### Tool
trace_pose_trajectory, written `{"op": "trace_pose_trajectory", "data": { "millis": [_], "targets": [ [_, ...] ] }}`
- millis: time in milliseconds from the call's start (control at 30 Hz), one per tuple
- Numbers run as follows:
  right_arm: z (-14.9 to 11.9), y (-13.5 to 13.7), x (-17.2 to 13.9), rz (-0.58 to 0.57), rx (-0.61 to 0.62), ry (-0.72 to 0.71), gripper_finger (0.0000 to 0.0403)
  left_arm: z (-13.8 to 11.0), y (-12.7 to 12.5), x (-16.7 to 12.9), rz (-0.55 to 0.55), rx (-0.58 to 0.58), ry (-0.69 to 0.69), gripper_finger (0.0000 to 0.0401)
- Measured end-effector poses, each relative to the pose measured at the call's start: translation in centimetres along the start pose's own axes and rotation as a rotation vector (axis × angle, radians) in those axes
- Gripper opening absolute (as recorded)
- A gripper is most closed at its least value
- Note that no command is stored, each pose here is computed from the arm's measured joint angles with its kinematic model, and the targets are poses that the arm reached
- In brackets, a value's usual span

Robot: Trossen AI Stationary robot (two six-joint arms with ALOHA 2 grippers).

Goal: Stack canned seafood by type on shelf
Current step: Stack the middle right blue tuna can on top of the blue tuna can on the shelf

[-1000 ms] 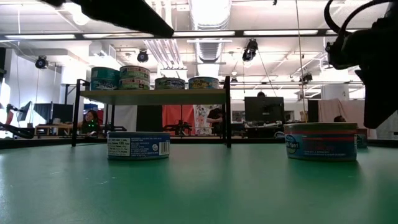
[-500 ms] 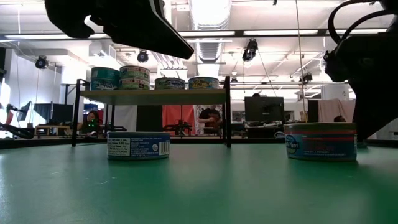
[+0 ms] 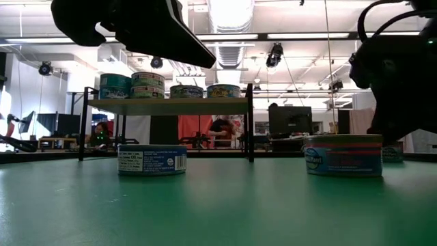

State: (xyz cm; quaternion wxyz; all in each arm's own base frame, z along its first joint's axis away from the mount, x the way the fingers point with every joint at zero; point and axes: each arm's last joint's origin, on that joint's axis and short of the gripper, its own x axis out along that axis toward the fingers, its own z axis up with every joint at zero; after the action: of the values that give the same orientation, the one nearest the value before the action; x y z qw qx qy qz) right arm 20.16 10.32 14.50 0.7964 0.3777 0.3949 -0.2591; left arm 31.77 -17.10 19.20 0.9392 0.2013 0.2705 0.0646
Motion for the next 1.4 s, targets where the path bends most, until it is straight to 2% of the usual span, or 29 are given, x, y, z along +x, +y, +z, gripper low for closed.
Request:
{"op": "trace_pose_trajectory", "data": {
  "millis": [667, 1000, 1233, 1400],
  "targets": [
    [0.7, 0.5, 0.2, 0.043, -0.046, -0.058, 0.0009, 0.7, 0.1, 0.1, 0.004, -0.034, -0.065, 0.0084],
    [0.8, 1.6, 2.8, 0.108, -0.071, -0.096, 0.0009, 0.7, 0.0, 0.2, -0.02, -0.041, -0.076, 0.0084],
    [1.2, 2.4, 4.2, 0.193, -0.077, -0.078, 0.0009, -0.1, -1.2, 1.6, -0.021, -0.04, -0.074, 0.0084],
    [1.4, 2.3, 4.2, 0.186, -0.096, -0.056, 0.0009, -0.4, -1.9, 2.5, -0.028, -0.034, -0.097, 0.0084]
  ]
}}
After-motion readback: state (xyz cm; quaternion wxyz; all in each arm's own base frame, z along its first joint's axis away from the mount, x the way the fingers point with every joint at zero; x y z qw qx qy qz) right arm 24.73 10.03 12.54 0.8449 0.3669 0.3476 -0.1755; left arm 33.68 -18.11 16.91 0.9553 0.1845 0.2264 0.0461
